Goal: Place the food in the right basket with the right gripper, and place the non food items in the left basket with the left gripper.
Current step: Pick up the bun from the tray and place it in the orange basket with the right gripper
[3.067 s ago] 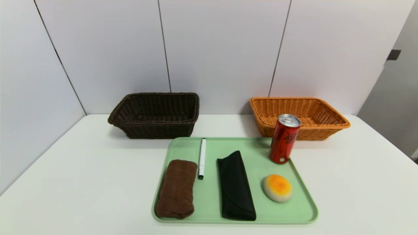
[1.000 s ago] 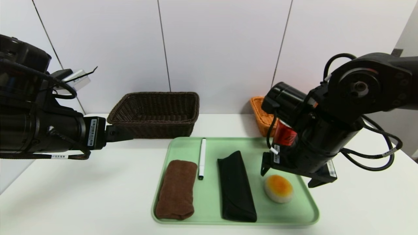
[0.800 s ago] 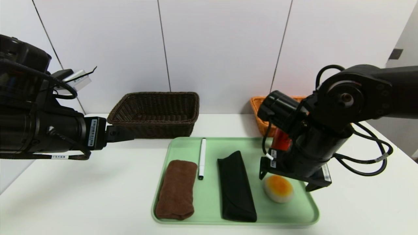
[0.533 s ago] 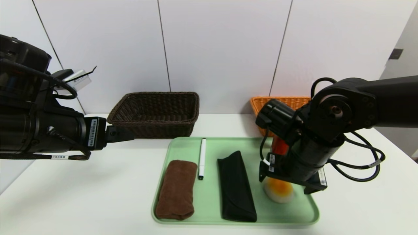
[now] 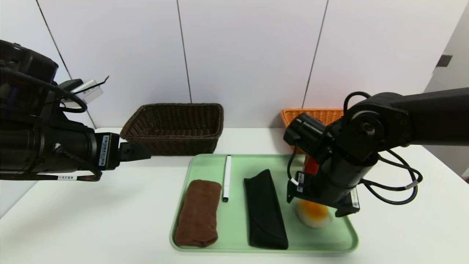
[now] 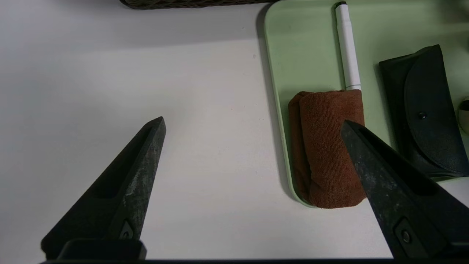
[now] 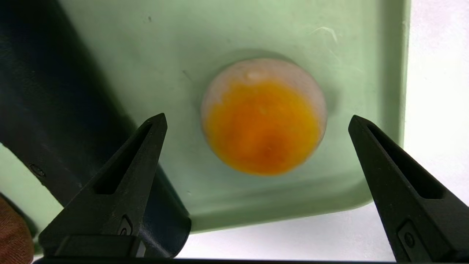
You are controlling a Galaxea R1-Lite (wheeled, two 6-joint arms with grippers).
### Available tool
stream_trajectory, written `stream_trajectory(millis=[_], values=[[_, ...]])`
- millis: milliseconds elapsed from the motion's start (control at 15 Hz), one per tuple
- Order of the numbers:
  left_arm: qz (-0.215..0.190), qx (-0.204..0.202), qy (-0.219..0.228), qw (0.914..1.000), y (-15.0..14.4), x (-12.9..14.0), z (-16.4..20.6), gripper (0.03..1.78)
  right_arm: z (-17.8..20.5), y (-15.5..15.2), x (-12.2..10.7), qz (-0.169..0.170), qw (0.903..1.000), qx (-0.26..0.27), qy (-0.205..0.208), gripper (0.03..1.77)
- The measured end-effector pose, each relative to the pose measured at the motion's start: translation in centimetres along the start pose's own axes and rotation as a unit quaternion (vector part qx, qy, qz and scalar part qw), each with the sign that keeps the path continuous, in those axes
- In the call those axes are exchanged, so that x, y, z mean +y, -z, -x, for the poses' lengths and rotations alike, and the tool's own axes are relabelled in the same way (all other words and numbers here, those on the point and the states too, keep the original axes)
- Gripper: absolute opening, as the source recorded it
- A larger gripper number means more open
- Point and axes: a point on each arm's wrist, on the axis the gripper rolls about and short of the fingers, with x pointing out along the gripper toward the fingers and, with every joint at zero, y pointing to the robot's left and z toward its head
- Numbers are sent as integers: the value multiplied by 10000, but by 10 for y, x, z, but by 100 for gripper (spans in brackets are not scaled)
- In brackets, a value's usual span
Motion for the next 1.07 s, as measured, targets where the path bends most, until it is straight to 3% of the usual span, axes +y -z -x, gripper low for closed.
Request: stream_trajectory(millis=[867,1067], values=[[-10,19,143,9999,-1,-1,0,169,-7,0,2,7,10000,77,25,168],[-14,20,143,9999,0,-1,0,169,-8,2,0,10,9999,112,64,117]])
